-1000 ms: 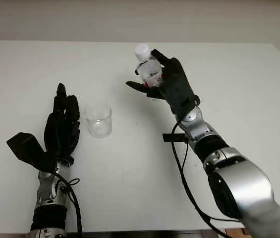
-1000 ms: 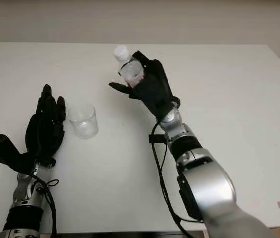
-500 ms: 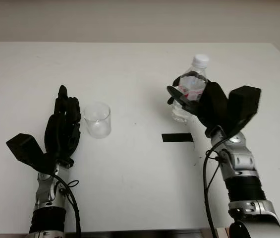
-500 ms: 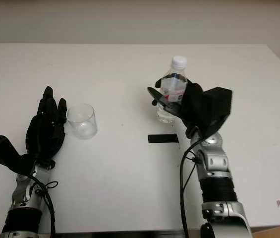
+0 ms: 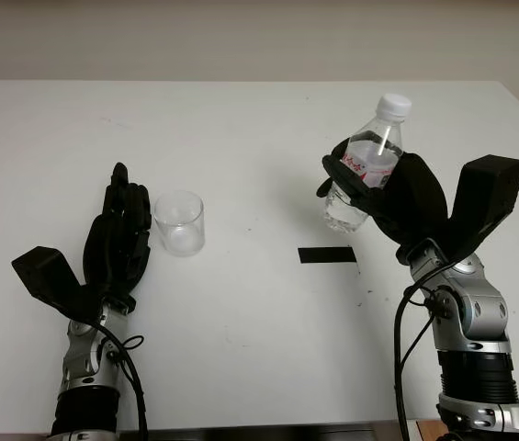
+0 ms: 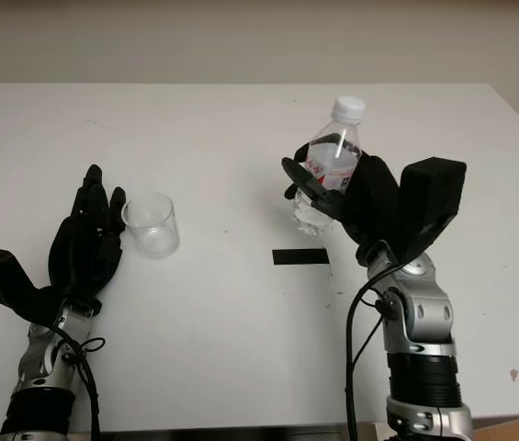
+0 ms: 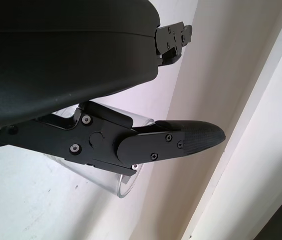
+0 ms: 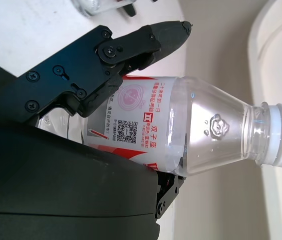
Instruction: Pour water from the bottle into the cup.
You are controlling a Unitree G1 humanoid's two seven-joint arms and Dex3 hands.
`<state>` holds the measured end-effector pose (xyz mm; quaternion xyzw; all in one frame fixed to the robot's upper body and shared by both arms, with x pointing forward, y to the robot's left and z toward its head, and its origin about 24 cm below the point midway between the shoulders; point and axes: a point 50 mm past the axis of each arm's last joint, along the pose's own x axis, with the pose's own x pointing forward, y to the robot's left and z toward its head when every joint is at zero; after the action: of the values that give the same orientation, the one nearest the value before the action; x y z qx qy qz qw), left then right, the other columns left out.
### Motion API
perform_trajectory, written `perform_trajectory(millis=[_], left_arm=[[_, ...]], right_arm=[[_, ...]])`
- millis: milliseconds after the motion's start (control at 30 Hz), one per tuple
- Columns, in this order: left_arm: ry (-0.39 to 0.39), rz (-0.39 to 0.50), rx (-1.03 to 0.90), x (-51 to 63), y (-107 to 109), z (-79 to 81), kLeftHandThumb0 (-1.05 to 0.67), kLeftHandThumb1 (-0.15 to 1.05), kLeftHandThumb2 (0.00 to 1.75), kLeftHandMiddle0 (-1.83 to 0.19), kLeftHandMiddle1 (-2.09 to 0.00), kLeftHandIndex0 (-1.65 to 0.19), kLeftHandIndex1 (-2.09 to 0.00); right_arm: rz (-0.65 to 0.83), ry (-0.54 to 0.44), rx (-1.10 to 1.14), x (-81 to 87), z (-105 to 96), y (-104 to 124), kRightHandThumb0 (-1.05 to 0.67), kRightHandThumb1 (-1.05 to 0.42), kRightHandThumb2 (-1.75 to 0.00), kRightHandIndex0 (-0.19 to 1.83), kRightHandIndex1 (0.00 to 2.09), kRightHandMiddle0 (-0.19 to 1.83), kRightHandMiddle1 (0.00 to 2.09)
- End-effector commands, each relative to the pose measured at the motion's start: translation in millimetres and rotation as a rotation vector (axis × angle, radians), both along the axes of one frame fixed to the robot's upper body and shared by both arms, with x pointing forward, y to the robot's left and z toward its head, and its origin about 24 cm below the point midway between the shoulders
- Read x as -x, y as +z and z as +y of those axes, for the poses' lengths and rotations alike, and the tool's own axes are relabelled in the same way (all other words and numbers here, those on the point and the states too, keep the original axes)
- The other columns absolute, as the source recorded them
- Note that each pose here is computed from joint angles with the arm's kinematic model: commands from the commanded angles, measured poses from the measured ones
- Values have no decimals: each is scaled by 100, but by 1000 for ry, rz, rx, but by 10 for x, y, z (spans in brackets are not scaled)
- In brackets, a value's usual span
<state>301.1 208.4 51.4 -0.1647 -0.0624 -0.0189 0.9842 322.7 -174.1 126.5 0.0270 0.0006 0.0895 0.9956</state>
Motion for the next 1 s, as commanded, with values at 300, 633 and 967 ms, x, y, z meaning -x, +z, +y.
perform_trajectory(millis=[300,633,967], left_arm=[[7,15,9,64,-42,41,-67,105,47,19,-5,19,-5],[8,24,7,70,-26,73,-68,105,45,19,-5,19,-4],[8,28,-15,79,-21,109,-69,105,45,18,-5,18,-5]], right_arm=[[24,29,51,-61,113,-118,-40,-105,-41,163,209,125,209],[27,78,48,128,115,-317,-42,-105,-40,162,209,127,209],[9,92,60,278,110,-513,-43,-105,-41,159,209,122,209]])
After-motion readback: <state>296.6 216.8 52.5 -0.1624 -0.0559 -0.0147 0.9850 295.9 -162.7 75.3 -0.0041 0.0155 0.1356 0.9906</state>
